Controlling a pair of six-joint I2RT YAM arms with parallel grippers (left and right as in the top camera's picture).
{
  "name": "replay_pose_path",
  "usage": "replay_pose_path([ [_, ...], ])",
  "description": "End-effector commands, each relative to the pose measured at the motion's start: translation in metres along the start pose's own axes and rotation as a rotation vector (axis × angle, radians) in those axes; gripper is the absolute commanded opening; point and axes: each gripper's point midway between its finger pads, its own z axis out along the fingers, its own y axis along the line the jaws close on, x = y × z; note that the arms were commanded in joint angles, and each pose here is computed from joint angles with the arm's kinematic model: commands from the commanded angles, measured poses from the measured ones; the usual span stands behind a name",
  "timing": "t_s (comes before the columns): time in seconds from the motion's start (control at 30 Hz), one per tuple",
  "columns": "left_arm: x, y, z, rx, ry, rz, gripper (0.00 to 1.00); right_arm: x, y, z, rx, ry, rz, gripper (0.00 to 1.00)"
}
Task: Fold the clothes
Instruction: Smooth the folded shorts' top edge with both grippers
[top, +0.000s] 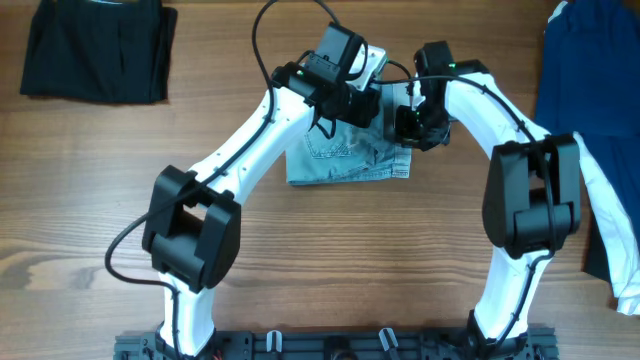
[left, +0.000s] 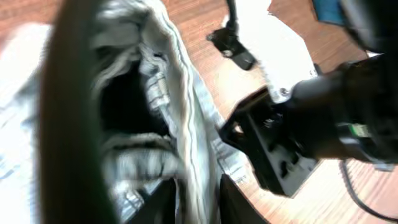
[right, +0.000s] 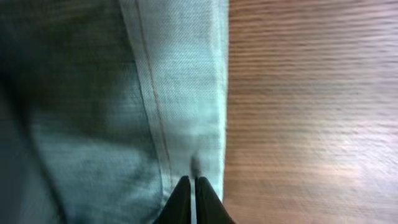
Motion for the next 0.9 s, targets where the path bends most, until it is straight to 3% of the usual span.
replay_pose_path([
  [0.0, -0.007, 0.002, 0.008, -0.005, -0.019, 0.021, 0.61, -0.021, -0.007, -0.058, 0.001, -0.137, 0.025, 0.15],
  [0.03, -0.008, 0.002, 0.008, -0.005, -0.023, 0.023, 1.00, -0.021, -0.008, -0.063, 0.000, -0.144, 0.027, 0.18],
  [0.07, -0.010, 0.001, 0.009, -0.004, -0.028, 0.025, 1.00, -0.020, -0.010, -0.072, -0.002, -0.155, 0.031, 0.26],
  [0.3, -0.014, 0.019, 0.000, -0.023, -0.042, -0.011, 1.00, -0.018, -0.010, -0.110, -0.020, -0.231, 0.033, 0.50],
  [0.57, -0.007, 0.080, -0.022, -0.084, -0.017, -0.181, 1.00, -0.021, -0.002, -0.115, -0.063, -0.250, 0.021, 0.54],
  [0.63, -0.005, 0.088, -0.024, -0.090, -0.014, -0.197, 0.92, -0.023, 0.005, -0.114, -0.106, -0.252, 0.013, 0.54],
  [0.77, 0.002, 0.092, -0.015, -0.048, 0.014, -0.220, 0.60, -0.025, 0.017, -0.104, -0.174, -0.233, 0.002, 0.54],
  [0.87, 0.012, 0.088, 0.001, -0.007, 0.054, -0.232, 0.56, -0.024, 0.009, -0.085, -0.137, -0.191, 0.017, 0.56],
])
